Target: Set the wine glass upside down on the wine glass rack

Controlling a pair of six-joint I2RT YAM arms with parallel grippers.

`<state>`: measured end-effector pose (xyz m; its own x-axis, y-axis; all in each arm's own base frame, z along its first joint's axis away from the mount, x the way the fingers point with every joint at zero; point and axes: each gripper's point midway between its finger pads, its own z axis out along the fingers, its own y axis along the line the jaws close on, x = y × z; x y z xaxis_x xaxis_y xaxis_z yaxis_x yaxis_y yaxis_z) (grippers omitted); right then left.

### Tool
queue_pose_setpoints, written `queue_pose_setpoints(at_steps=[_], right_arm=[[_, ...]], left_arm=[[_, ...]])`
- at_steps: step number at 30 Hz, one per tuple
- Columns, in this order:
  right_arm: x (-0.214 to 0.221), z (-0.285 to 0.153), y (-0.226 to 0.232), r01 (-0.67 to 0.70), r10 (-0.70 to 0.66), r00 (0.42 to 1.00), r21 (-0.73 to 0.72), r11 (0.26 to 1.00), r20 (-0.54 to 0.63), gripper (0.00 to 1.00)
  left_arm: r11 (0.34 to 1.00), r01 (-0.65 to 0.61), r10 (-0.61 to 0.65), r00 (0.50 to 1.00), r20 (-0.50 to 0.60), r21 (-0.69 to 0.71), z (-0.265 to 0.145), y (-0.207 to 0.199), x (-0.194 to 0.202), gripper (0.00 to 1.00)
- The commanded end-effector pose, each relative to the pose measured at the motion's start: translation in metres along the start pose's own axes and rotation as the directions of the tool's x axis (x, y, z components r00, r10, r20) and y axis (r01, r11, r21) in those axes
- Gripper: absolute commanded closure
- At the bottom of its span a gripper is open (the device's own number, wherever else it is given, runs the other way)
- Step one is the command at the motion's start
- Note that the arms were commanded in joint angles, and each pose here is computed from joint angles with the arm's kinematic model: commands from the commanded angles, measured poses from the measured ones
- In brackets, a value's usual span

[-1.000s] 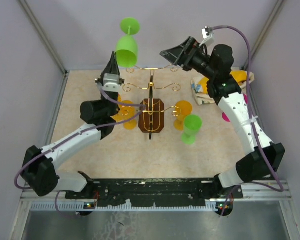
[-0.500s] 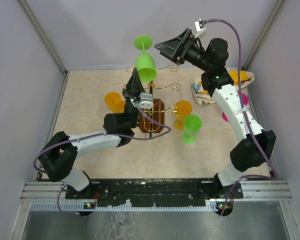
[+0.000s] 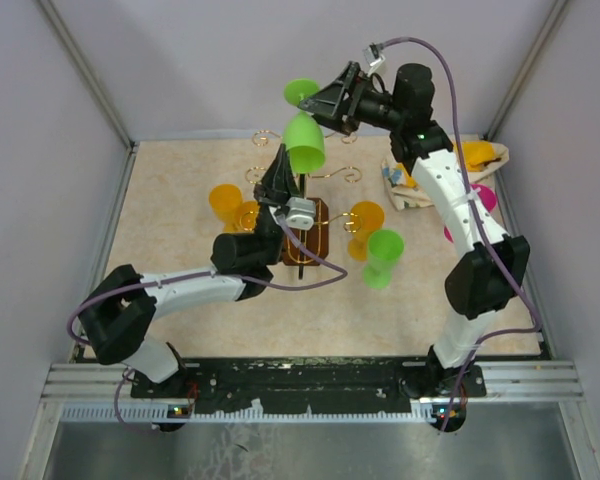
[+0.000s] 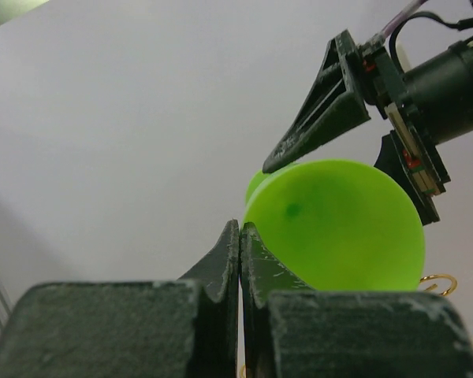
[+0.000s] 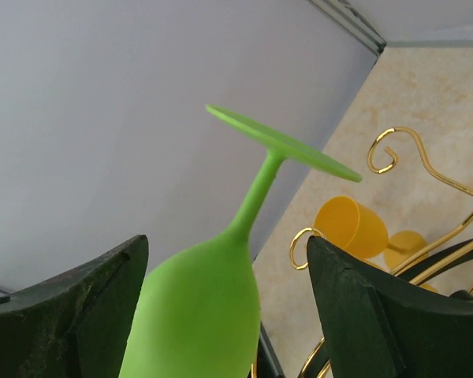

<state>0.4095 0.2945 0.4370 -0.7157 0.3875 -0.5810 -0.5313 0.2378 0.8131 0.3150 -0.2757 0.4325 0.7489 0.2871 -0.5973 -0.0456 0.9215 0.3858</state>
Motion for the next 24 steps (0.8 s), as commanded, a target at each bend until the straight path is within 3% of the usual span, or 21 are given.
queue_pose_setpoints(at_steps=[1, 7, 24], right_arm=[[0.008, -0.003, 0.016, 0.051, -0.053, 0.995, -0.038, 0.998, -0.078, 0.2], [0.013, 0.001, 0.015, 0.028, -0.036, 0.992, -0.072, 0.997, -0.118, 0.32], [0.018, 0.002, 0.014, 0.002, -0.018, 0.99, -0.112, 0.994, -0.142, 0.85]], left_arm=[[0.973, 0.128, -0.094, 0.98, 0.173, -0.194, -0.003, 0.056, -0.043, 1.0], [0.976, 0.121, -0.09, 0.981, 0.174, -0.18, -0.006, 0.053, -0.042, 1.0], [0.973, 0.153, -0.121, 0.975, 0.185, -0.173, -0.01, 0.057, -0.044, 0.94]])
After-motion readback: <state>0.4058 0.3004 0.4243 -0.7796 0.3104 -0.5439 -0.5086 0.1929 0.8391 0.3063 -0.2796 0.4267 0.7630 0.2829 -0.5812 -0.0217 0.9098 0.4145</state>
